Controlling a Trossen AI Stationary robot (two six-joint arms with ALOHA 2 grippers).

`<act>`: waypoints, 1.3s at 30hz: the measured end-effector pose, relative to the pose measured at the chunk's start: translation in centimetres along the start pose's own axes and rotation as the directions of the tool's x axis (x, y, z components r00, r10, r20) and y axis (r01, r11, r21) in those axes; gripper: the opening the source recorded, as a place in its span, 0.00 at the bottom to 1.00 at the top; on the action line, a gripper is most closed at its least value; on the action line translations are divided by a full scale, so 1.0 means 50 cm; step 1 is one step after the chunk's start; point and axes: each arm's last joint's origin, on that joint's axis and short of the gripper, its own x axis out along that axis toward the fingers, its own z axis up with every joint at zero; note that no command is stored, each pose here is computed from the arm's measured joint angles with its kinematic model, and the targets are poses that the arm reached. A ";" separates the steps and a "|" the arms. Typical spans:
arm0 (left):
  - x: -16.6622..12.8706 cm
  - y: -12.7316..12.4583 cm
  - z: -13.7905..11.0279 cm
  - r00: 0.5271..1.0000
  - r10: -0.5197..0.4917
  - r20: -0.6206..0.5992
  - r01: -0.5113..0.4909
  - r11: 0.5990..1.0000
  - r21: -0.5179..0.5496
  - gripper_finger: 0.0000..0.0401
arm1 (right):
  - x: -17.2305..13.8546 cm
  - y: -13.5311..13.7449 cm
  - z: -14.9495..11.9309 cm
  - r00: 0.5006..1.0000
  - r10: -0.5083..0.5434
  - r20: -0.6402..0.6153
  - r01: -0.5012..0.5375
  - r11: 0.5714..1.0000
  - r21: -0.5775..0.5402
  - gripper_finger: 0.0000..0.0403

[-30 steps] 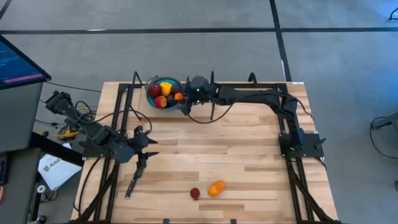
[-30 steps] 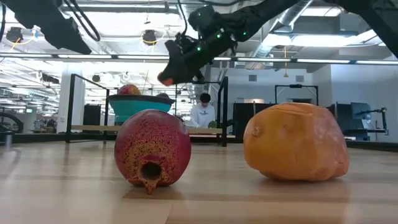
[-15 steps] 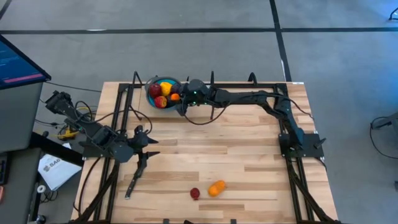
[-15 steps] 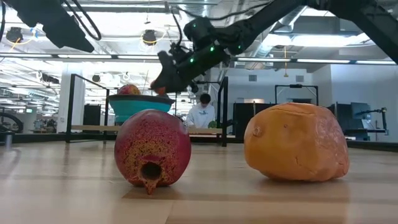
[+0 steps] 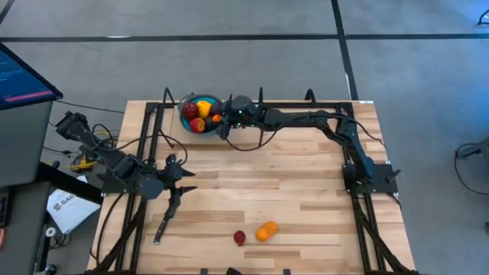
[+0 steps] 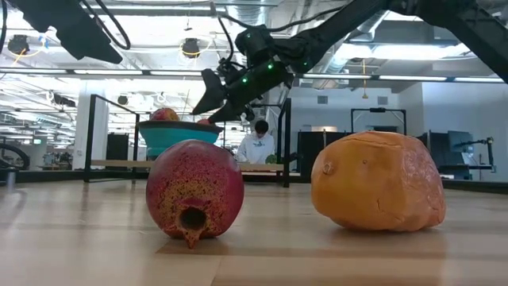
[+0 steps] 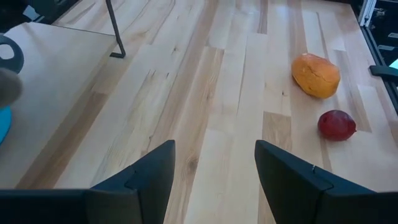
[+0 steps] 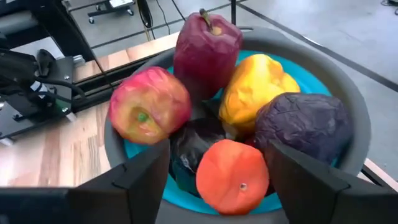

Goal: Pick & Place Fruit
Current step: Put the yellow mango in the blue strainer bowl on the shelf

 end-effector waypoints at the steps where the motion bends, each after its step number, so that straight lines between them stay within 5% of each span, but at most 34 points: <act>1: 0.000 0.000 0.000 1.000 0.000 0.000 0.000 1.000 -0.001 0.53 | -0.005 0.001 0.005 1.000 0.001 0.001 -0.001 1.000 0.000 0.64; 8: 0.000 -0.001 0.001 1.000 -0.003 0.004 0.003 1.000 -0.004 0.53 | -0.113 0.086 0.088 0.996 0.078 0.039 -0.070 0.983 -0.167 0.63; 15: 0.000 -0.003 0.004 1.000 -0.012 0.019 0.012 1.000 -0.018 0.53 | -0.277 0.249 0.103 0.977 0.183 -0.113 -0.213 0.886 -0.412 0.57; 22: 0.000 -0.004 0.007 0.999 -0.016 0.031 0.017 0.999 -0.028 0.53 | -0.377 0.385 -0.004 0.855 0.215 -0.473 -0.436 0.791 -0.429 0.51; 28: 0.001 -0.003 0.008 0.998 0.022 0.055 -0.021 0.999 -0.028 0.53 | -0.413 0.447 -0.128 0.709 0.121 -0.695 -0.481 0.804 -0.351 0.45; 31: 0.001 -0.003 0.009 0.998 0.023 0.057 -0.021 0.999 -0.029 0.53 | -0.413 0.480 -0.167 0.677 0.114 -0.727 -0.483 0.814 -0.323 0.43; 34: 0.001 -0.003 0.010 0.998 0.021 0.060 -0.019 0.999 -0.032 0.53 | -0.406 0.506 -0.219 0.604 0.104 -0.790 -0.534 0.788 -0.305 0.43; 39: 0.001 -0.004 0.011 0.998 0.019 0.066 -0.017 0.999 -0.037 0.53 | -0.391 0.520 -0.285 0.460 0.065 -0.886 -0.597 0.761 -0.254 0.55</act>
